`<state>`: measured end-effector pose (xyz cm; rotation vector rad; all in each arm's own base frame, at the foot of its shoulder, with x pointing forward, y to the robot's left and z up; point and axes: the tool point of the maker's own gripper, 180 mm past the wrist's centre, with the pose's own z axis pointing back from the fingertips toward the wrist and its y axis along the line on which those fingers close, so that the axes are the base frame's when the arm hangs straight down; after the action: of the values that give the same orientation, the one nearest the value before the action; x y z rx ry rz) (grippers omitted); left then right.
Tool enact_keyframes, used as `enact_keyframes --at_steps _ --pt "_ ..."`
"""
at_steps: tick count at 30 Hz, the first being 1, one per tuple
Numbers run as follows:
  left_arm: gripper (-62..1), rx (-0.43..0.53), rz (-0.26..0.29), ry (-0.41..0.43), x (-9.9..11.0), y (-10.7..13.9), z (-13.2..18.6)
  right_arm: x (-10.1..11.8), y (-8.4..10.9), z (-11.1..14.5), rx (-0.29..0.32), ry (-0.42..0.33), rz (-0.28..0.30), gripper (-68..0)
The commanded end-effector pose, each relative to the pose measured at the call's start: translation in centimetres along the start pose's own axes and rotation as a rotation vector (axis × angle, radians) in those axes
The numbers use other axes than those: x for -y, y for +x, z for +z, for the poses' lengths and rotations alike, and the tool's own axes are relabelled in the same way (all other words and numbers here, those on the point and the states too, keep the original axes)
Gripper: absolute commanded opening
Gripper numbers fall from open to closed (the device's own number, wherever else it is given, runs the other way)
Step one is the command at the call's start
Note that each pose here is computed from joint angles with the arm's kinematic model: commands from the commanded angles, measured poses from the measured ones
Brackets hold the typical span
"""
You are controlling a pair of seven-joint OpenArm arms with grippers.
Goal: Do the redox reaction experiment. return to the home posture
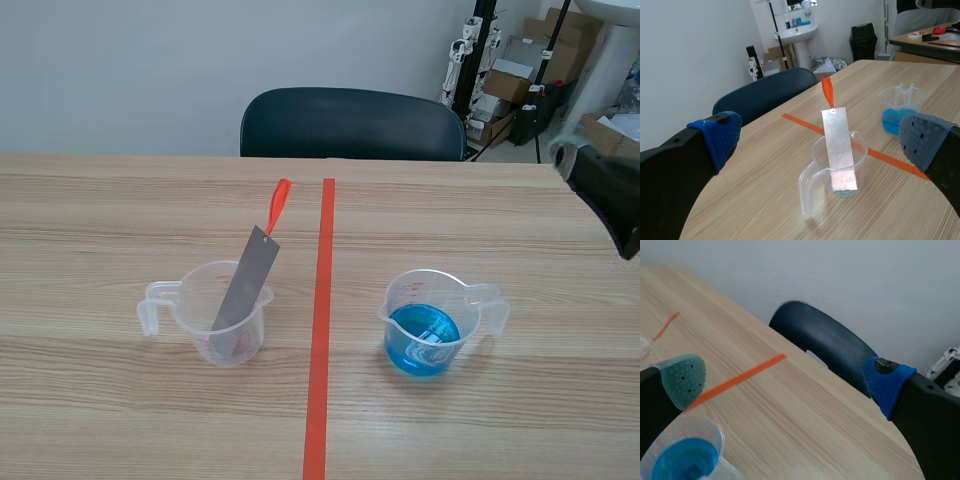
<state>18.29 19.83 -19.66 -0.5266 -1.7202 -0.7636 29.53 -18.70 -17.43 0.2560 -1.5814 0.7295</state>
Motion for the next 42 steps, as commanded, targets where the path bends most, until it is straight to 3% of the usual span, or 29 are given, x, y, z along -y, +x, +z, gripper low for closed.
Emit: enact_keyframes --at_steps 1,4,7,12,20,30,35,42 --pt "1.4 0.043 -0.013 0.025 0.1 0.8 -0.7 0.0 1.4 -0.5 0.015 -0.016 0.035 0.4" --pt "1.4 0.061 -0.052 0.074 0.2 1.0 -0.9 0.7 1.3 -0.3 -0.033 -0.103 0.066 0.4" --pt "1.4 0.074 -0.076 0.11 0.2 1.1 -0.8 0.7 2.0 -0.2 -0.04 -0.155 0.096 0.4" --pt "1.4 0.076 -0.104 0.148 0.5 1.0 -0.5 -1.3 3.8 -0.7 -0.043 -0.132 0.138 0.4" --pt "1.4 0.063 -0.124 0.164 2.0 0.3 -0.3 -4.2 6.1 -0.7 -0.019 -0.103 0.135 0.4" --pt "1.4 0.038 -0.146 0.137 2.8 0.0 -0.9 -7.8 4.6 -0.5 -0.07 0.008 0.111 0.4" --pt "1.4 0.019 -0.146 0.135 2.7 -0.3 -1.0 -8.9 4.7 -0.5 -0.059 0.046 0.105 0.4" --pt "1.4 -0.001 -0.161 0.107 3.2 -0.7 -1.0 -8.7 6.2 -0.8 -0.027 0.022 0.131 0.4"
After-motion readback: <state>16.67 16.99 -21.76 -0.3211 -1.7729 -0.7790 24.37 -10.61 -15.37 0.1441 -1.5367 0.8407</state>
